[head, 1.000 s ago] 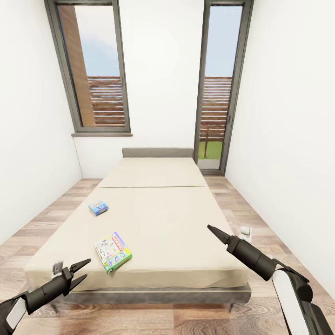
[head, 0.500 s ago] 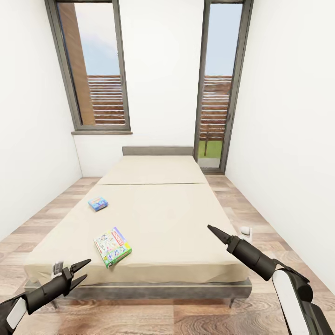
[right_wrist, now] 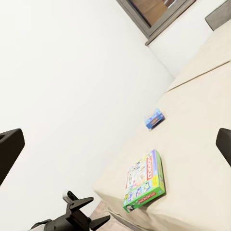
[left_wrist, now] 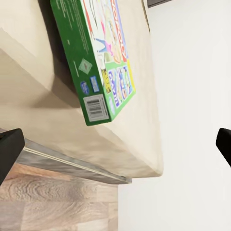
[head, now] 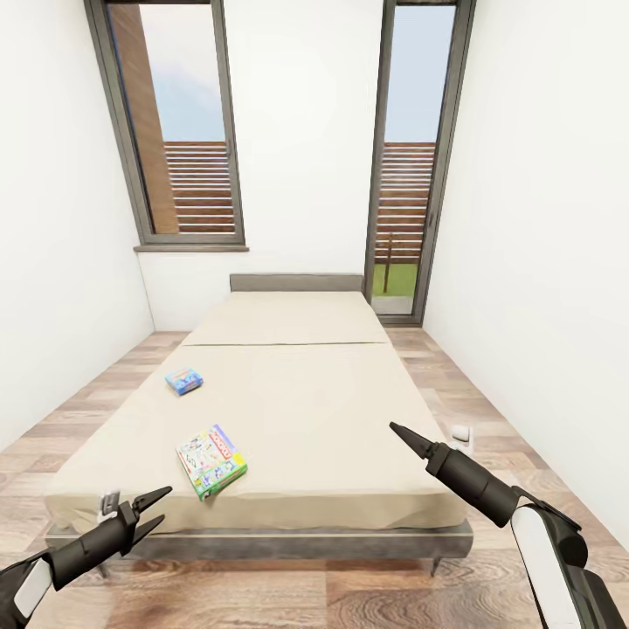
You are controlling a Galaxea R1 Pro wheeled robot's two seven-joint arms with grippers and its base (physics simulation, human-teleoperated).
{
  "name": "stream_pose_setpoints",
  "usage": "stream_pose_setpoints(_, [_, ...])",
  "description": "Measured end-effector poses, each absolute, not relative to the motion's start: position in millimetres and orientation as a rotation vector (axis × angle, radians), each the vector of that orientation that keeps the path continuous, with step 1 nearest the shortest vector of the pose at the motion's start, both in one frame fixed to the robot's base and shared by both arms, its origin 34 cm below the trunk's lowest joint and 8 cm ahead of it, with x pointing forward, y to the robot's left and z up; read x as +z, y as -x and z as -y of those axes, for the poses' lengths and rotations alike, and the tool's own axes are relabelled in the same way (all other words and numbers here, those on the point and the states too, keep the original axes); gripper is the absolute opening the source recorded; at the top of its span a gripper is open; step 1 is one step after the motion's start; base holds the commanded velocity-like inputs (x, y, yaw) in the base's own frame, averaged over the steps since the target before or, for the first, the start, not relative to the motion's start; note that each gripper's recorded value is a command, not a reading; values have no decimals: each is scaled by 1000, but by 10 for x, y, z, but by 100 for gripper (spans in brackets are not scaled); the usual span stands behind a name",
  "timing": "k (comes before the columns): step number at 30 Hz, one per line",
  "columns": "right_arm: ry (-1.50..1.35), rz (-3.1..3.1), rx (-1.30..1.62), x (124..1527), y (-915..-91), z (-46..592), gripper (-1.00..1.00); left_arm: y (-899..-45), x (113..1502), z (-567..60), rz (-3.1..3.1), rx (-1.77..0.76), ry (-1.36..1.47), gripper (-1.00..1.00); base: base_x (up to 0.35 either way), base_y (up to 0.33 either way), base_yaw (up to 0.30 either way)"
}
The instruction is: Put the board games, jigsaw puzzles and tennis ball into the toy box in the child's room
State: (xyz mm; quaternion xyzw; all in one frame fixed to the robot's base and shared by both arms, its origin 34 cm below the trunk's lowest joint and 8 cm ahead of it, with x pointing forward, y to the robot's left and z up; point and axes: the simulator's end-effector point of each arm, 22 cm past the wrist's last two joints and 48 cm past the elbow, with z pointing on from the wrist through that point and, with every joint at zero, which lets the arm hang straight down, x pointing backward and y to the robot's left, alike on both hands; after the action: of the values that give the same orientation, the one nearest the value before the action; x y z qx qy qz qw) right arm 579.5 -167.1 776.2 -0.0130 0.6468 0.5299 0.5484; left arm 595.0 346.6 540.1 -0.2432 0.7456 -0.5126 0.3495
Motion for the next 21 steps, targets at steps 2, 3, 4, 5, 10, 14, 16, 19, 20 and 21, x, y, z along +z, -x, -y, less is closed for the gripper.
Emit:
stream_pose_setpoints(2, [31,-1532,1255,7762,-5795,1671,100,-5950,5400,-3463,-1932,-1328,629,100,0,-19,0])
stream_pose_setpoints(3, [31,-1532,1255,7761,-5795,1671,100,-5950,5399,-3462,-1933,-1328,629,100,-13,-108,0])
stream_pose_setpoints(4, [31,-1532,1254,7762,-5795,1671,100,-5949,5397,-3462,-1933,-1327,629,100,-25,-144,0])
stream_pose_setpoints(5, [31,-1532,1254,7762,-5795,1671,100,-5949,5397,-3462,-1934,-1327,628,100,-30,-171,0])
stream_pose_setpoints(10, [30,-1532,1253,7761,-5798,1671,100,-5950,5394,-3463,-1935,-1325,628,100,-16,-123,0])
stream_pose_setpoints(14, [29,-1533,1252,7760,-5799,1673,100,-5951,5397,-3463,-1933,-1326,627,100,-4,-33,0])
stream_pose_setpoints(16, [29,-1533,1251,7759,-5799,1674,100,-5951,5396,-3463,-1934,-1325,628,100,-1,-12,0])
stream_pose_setpoints(19, [29,-1533,1251,7759,-5800,1675,100,-5950,5392,-3463,-1935,-1324,628,100,-1,-7,0])
stream_pose_setpoints(20, [29,-1533,1251,7759,-5800,1675,100,-5950,5391,-3463,-1936,-1323,628,100,0,-4,0])
stream_pose_setpoints(21, [30,-1533,1251,7760,-5799,1675,100,-5950,5390,-3463,-1936,-1323,628,100,0,-3,0])
